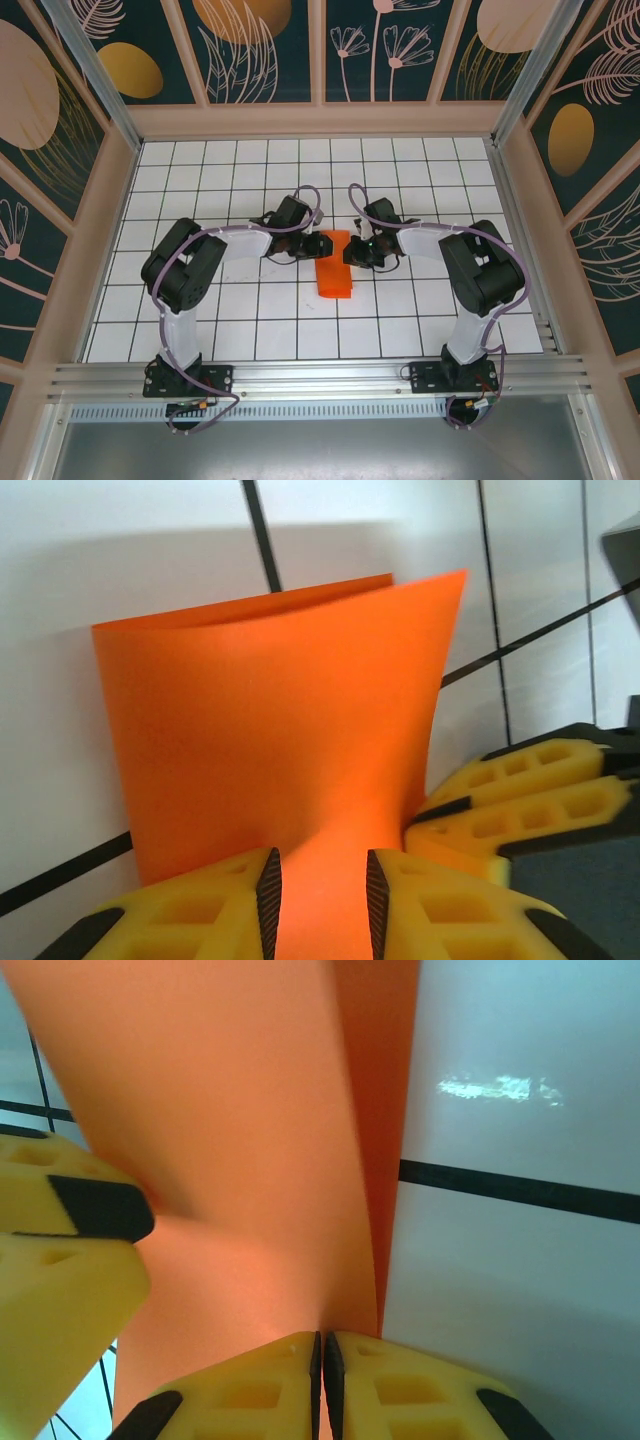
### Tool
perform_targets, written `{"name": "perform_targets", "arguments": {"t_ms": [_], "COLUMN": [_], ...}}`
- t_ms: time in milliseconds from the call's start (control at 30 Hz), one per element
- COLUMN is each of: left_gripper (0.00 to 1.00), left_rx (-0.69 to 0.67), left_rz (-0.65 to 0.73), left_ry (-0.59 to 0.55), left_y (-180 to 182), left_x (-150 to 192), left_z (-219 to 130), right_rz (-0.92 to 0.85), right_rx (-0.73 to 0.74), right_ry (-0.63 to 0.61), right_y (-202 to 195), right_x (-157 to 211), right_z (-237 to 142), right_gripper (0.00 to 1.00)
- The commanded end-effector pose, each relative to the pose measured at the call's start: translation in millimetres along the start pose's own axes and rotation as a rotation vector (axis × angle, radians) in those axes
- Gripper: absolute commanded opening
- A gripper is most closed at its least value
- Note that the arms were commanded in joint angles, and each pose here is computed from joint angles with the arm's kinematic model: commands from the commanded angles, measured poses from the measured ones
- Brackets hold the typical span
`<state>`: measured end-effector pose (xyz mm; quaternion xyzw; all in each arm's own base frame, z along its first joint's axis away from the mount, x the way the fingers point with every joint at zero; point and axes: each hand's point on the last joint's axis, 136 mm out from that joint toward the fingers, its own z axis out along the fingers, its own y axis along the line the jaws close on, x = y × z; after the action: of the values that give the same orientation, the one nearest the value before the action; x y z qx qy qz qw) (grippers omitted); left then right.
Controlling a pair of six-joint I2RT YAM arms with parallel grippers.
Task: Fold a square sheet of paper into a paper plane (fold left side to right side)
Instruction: Hold the square sheet of paper at the center of the table.
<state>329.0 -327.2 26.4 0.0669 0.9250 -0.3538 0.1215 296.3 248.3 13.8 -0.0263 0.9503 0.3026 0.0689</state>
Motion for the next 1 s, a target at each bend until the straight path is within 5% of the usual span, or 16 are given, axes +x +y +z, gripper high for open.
{"name": "perform_targets", "arguments": {"t_ms": [0,567,967], "left_gripper": [0.31,0.29,0.29], "left_rx": [-0.016,-0.127,-0.131], "left_rz": [-0.009,0.005,0.012], "left_ry": [-0.008,0.060,0.057], "left_y": [5,31,29], "left_x": [-3,30,30], "left_z": [6,24,24], "right_rz": [0.036,-0.016,0.016], "right_rx": [0.117,-0.093,-0.110], "right_ry": [0.078,-0.149,-0.120], "right_y": [-30,32,33], "right_x": [24,-33,-70], "right_z": [14,-51,-8], "right_gripper": [0.15,0.16,0.13]}}
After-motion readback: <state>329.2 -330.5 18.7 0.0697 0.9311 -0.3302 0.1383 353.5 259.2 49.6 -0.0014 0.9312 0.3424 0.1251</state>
